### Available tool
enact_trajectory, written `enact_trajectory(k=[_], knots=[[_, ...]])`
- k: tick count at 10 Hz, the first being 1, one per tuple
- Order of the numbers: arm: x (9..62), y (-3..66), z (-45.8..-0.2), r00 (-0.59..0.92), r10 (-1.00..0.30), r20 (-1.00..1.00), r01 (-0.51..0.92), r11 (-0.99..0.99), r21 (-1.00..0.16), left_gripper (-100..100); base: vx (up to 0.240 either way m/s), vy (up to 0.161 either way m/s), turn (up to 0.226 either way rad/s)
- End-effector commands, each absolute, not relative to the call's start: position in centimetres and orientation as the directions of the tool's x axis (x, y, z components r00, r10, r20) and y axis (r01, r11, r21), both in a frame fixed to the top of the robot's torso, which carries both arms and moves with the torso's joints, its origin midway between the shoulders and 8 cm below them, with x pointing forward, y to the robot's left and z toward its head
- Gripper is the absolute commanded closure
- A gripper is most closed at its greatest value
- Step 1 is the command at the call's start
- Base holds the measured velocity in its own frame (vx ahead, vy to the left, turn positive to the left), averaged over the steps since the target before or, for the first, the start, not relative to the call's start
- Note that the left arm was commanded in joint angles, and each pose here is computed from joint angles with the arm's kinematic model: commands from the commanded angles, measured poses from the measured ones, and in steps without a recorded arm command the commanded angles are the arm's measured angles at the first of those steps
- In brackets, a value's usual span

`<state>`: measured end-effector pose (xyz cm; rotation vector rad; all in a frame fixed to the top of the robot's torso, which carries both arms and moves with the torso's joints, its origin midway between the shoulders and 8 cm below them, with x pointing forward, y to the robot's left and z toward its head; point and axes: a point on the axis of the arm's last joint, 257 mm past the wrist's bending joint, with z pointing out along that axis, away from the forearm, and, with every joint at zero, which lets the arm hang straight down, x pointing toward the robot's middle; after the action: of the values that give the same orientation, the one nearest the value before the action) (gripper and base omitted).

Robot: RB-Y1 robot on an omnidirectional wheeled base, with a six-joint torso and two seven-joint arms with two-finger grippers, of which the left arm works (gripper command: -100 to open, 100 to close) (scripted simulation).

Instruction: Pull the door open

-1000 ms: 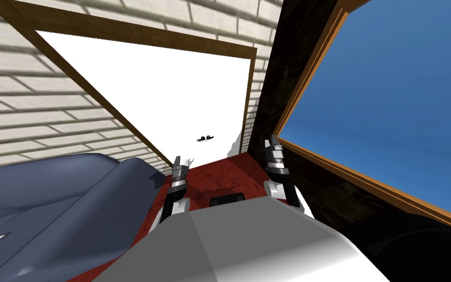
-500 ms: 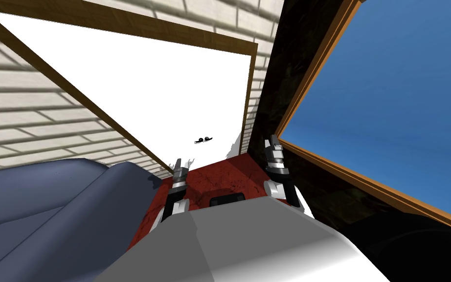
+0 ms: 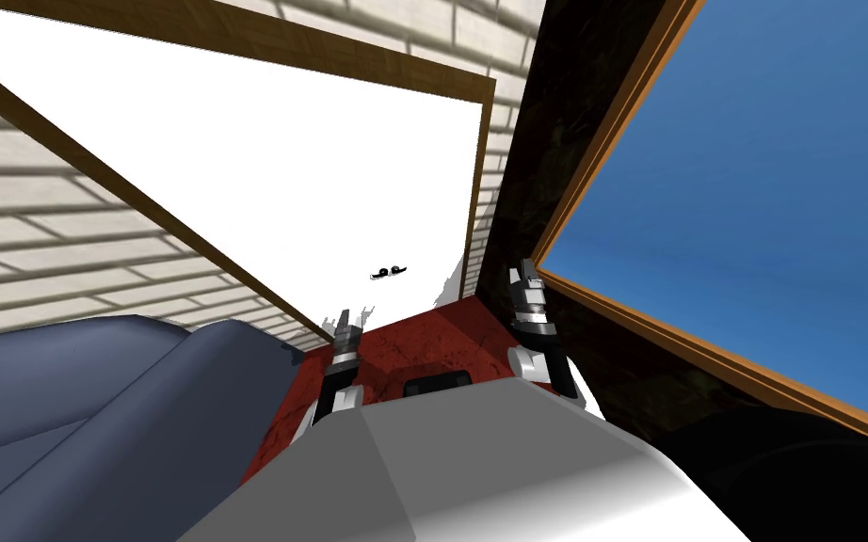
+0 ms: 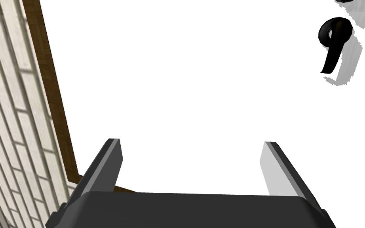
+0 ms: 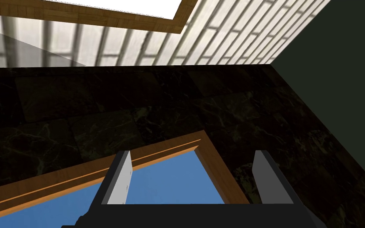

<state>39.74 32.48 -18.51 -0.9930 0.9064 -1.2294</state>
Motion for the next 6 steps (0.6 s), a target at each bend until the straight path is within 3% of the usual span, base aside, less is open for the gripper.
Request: enact_trajectory(k=[1, 6], knots=[[39.7, 33.1, -19.6, 0.128, -0.992, -0.022, 0.301, 0.06, -0.952, -100, 0.087, -0.014, -0.028], [39.6, 35.0, -22.8, 0.147, -0.989, -0.02, 0.256, 0.058, -0.965, -100, 0.101, -0.007, -0.035]])
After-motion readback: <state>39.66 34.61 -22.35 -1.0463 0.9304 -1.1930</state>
